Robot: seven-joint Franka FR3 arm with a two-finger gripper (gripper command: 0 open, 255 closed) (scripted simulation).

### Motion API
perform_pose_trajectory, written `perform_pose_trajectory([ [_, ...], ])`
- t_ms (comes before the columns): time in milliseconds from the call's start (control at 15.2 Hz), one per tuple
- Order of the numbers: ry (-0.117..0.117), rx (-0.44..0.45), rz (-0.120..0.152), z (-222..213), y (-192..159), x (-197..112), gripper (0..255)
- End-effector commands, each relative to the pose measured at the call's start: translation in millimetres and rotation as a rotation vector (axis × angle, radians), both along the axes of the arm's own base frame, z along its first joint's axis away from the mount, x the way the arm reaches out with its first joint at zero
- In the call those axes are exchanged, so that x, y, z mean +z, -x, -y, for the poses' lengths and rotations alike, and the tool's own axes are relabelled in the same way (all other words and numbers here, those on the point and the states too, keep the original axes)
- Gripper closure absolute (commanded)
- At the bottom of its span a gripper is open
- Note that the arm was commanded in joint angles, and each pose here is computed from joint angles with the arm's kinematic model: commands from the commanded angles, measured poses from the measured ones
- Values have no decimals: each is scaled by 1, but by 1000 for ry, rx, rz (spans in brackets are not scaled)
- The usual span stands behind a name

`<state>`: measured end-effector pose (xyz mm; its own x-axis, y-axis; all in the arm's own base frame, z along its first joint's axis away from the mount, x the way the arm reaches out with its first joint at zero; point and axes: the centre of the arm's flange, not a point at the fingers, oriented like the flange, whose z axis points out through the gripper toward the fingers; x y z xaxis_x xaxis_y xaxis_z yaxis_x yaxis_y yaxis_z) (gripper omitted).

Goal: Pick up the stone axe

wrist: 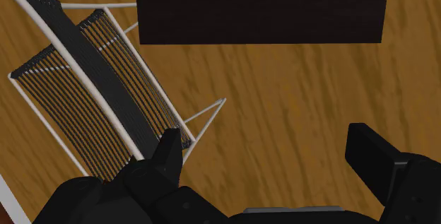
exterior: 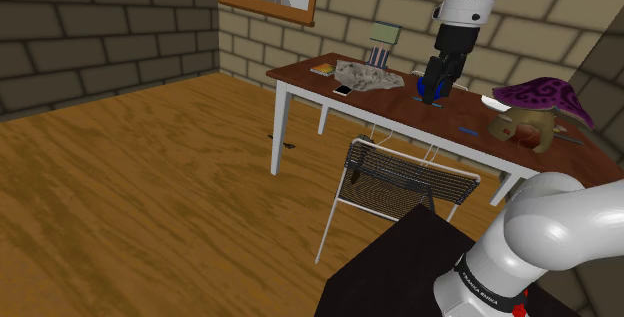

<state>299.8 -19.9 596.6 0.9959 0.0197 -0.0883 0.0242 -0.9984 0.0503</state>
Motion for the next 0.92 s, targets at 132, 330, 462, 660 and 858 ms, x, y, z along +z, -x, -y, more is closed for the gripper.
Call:
perform_pose_trajectory([
  [132,-6,15,12,19,-6,-17,0],
  [330,-14,37,30,46,-17,-43,0],
  [462,-20,51,42,64,-24,-61,0],
  [660,-28,73,60,91,-37,-87,0],
  [858,-36,95,78,117,-50,-113,0],
])
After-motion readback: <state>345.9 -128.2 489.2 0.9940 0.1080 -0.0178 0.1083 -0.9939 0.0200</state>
